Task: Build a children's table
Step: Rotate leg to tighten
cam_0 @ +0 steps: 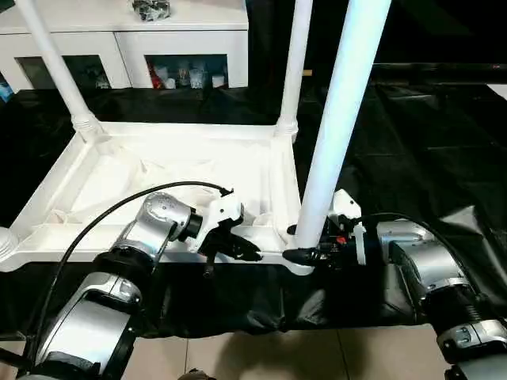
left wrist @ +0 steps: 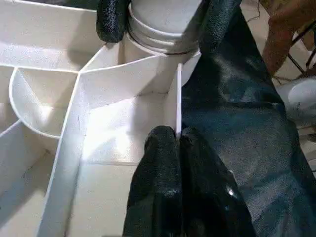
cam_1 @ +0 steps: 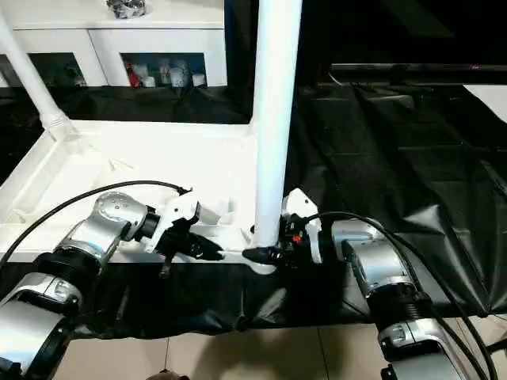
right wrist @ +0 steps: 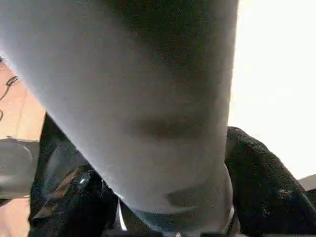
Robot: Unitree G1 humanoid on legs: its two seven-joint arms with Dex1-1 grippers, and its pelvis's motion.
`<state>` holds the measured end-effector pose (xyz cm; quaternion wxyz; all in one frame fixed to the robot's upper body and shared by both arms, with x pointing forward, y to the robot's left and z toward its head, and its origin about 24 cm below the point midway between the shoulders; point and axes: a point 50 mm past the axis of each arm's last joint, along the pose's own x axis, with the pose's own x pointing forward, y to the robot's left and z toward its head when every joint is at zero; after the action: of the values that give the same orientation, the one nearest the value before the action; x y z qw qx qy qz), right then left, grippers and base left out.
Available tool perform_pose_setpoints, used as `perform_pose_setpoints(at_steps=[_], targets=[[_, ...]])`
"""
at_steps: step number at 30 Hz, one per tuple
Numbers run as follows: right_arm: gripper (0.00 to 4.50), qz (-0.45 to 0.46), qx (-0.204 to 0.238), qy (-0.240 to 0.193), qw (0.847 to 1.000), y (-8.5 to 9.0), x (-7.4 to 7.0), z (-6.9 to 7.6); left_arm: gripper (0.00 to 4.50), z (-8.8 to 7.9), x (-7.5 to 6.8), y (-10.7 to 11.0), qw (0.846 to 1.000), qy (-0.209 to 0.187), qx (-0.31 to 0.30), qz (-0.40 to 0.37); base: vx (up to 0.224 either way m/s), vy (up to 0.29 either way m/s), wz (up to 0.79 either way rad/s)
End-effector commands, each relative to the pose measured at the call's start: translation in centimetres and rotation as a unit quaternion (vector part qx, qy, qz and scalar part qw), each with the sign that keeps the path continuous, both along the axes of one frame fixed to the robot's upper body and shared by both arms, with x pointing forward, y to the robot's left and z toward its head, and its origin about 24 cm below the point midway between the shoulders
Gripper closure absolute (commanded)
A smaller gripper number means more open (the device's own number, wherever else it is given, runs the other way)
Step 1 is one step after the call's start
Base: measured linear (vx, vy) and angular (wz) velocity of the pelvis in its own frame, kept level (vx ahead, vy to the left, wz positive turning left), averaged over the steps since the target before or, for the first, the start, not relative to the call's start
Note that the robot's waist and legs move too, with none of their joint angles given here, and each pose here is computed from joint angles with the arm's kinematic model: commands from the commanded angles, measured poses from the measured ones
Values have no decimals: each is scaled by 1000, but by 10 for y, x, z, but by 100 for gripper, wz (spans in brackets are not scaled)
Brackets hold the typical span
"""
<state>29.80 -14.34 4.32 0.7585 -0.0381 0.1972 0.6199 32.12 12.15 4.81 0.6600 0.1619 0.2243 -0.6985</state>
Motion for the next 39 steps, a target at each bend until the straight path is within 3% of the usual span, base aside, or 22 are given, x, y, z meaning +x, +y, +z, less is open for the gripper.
perform_pose_setpoints(at_steps=[1,5,6,10,11,14,17,18,20,21,22,26,28,30,31,32,37,39], targets=[[185,77,0,20,997,28,-10,-5,450,5,3,-17,1000,-14,-6,-14,0,0,0],[185,-19,20,-6,1000,30,0,-6,450,4,9,-20,999,-25,-7,38,0,0,0],[185,-95,22,-19,995,30,9,-9,450,3,13,-23,997,-32,-6,66,0,0,0],[186,-177,17,-30,984,29,17,-14,450,4,17,-31,994,-38,-7,101,0,0,0],[186,-248,10,-41,968,30,23,-20,450,5,22,-42,989,-43,-18,140,0,0,0],[187,-301,11,-40,953,32,26,-24,450,5,24,-51,985,-41,-30,167,0,0,0],[187,-390,18,-27,920,39,31,-29,450,4,24,-70,978,-39,-46,201,0,0,0],[187,-390,18,-27,920,39,31,-29,450,4,24,-70,978,-39,-46,201,0,0,0],[187,-422,18,-28,906,44,33,-31,450,3,22,-78,977,-40,-51,204,0,0,0],[187,-419,17,-37,907,47,33,-30,450,2,21,-80,978,-42,-51,199,0,0,0],[131,-416,15,-46,908,49,33,-30,450,2,20,-81,979,-46,-50,194,0,0,0],[108,-393,24,-74,916,45,34,-23,450,0,19,-72,981,-46,-46,181,0,0,0],[74,-375,34,-75,923,43,35,-20,450,0,19,-68,982,-49,-45,176,0,0,0],[70,-366,37,-76,927,42,34,-18,450,0,19,-66,983,-49,-45,172,0,0,0],[67,-327,45,-81,940,39,32,-14,450,0,16,-60,986,-49,-44,151,0,0,0],[47,-313,46,-82,945,37,31,-13,450,0,16,-58,987,-49,-44,143,0,0,0],[47,-206,57,-72,974,30,20,-7,450,1,11,-45,994,-47,-42,90,0,0,0],[47,-206,57,-72,974,30,20,-7,450,1,11,-45,994,-47,-42,90,0,0,0]])
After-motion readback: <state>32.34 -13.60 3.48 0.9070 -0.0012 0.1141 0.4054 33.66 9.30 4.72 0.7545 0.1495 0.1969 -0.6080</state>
